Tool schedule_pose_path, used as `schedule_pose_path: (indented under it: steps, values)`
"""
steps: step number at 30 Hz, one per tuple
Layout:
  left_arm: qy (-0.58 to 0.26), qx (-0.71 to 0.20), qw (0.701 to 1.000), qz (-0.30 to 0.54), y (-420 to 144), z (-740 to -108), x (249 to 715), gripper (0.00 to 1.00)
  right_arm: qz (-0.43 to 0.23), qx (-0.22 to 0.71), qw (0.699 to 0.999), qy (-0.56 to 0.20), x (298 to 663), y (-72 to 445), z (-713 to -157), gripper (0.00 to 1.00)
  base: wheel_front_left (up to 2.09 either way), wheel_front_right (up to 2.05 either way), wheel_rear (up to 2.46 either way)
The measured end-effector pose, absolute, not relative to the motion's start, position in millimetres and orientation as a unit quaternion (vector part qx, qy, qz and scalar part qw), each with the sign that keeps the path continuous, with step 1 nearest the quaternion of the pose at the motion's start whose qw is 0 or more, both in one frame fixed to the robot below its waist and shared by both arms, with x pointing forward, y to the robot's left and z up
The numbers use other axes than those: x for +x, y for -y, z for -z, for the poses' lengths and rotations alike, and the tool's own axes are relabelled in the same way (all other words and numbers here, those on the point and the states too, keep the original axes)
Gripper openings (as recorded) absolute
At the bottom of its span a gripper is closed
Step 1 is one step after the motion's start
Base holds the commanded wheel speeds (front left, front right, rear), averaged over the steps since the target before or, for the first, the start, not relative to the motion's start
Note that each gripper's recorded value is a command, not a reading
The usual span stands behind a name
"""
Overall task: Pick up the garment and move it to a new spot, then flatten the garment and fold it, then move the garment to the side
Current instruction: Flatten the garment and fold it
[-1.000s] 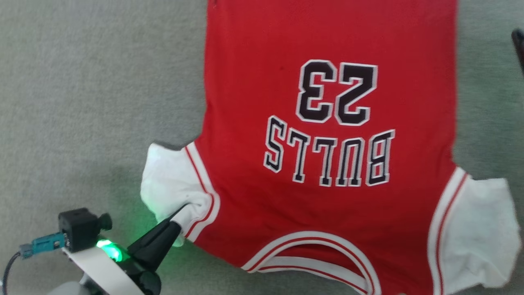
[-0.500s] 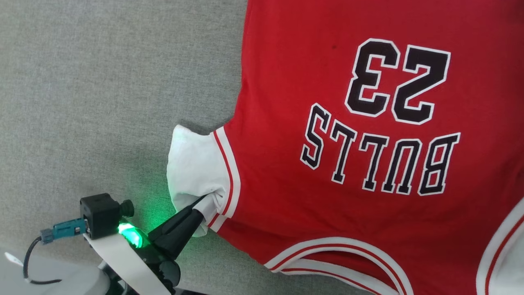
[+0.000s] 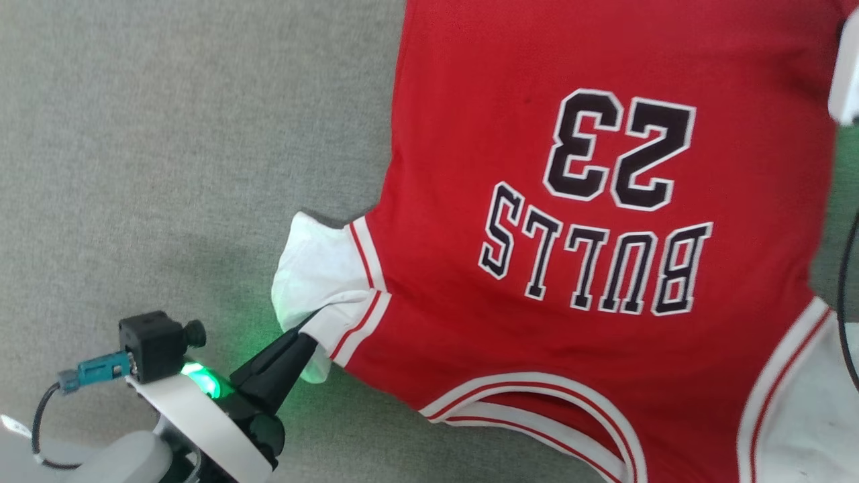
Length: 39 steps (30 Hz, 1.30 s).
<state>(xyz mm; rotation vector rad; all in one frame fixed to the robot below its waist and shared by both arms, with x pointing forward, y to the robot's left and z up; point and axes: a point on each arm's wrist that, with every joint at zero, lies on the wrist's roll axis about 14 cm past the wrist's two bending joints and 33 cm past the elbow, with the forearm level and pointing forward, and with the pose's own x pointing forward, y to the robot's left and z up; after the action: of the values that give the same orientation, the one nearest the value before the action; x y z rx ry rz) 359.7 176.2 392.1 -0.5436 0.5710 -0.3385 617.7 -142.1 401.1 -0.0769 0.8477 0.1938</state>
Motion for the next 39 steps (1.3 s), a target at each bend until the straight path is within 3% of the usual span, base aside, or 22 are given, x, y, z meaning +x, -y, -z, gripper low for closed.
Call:
schedule_pose_path:
  steps: [4, 11, 14, 15, 20, 25, 28, 29, 31, 32, 36, 37, 39]
  values:
    - [-0.268, -0.261, 0.914, 0.159, -180, -397, 356, 0.00, -0.099, -0.048, 0.904, -0.413, 584, 163, -413, 0.00, 0.00, 0.00, 0.00]
    - [-0.254, -0.258, 0.918, 0.159, -182, -403, 358, 0.00, -0.123, -0.053, 0.872, -0.471, 478, 192, -412, 0.00, 0.00, 0.00, 0.00]
    - [-0.248, -0.258, 0.920, 0.162, -180, -404, 361, 0.00, -0.131, -0.047, 0.845, -0.517, 422, 198, -402, 0.00, 0.00, 0.00, 0.00]
    - [-0.242, -0.257, 0.921, 0.164, -179, -406, 363, 0.00, -0.146, -0.029, 0.822, -0.549, 381, 191, -395, 0.00, 0.00, 0.00, 0.00]
    - [-0.234, -0.249, 0.925, 0.168, -178, -407, 368, 0.00, -0.171, -0.006, 0.776, -0.607, 303, 176, -385, 0.00, 0.00, 0.00, 0.00]
    - [-0.231, -0.248, 0.925, 0.170, -176, -407, 371, 0.00, -0.206, 0.022, 0.735, -0.646, 253, 149, -375, 0.00, 0.00, 0.00, 0.00]
    - [-0.233, -0.245, 0.925, 0.171, -175, -405, 371, 0.00, -0.215, 0.033, 0.732, -0.645, 247, 141, -370, 0.00, 0.00, 0.00, 0.00]
    - [-0.234, -0.245, 0.925, 0.172, -175, -405, 371, 0.00, -0.216, 0.035, 0.734, -0.643, 247, 139, -369, 0.03, 0.00, 0.00, 0.00]
    - [-0.234, -0.245, 0.925, 0.174, -173, -405, 371, 0.00, -0.212, 0.039, 0.754, -0.620, 258, 139, -371, 0.87, 0.00, 0.00, 0.00]
    - [-0.234, -0.245, 0.925, 0.174, -173, -405, 370, 0.00, -0.208, 0.039, 0.765, -0.608, 266, 142, -374, 1.00, 0.00, 0.00, 0.00]
    - [-0.236, -0.246, 0.924, 0.171, -174, -404, 367, 0.00, -0.191, 0.036, 0.811, -0.552, 300, 155, -397, 1.00, 0.00, 0.00, 0.00]
    - [-0.236, -0.246, 0.924, 0.171, -174, -404, 367, 0.00, -0.191, 0.036, 0.811, -0.552, 300, 155, -397, 1.00, 0.00, 0.00, 0.00]
    - [-0.237, -0.250, 0.924, 0.168, -173, -403, 365, 0.00, -0.174, 0.022, 0.841, -0.511, 330, 169, -419, 1.00, 0.00, 0.00, 0.00]
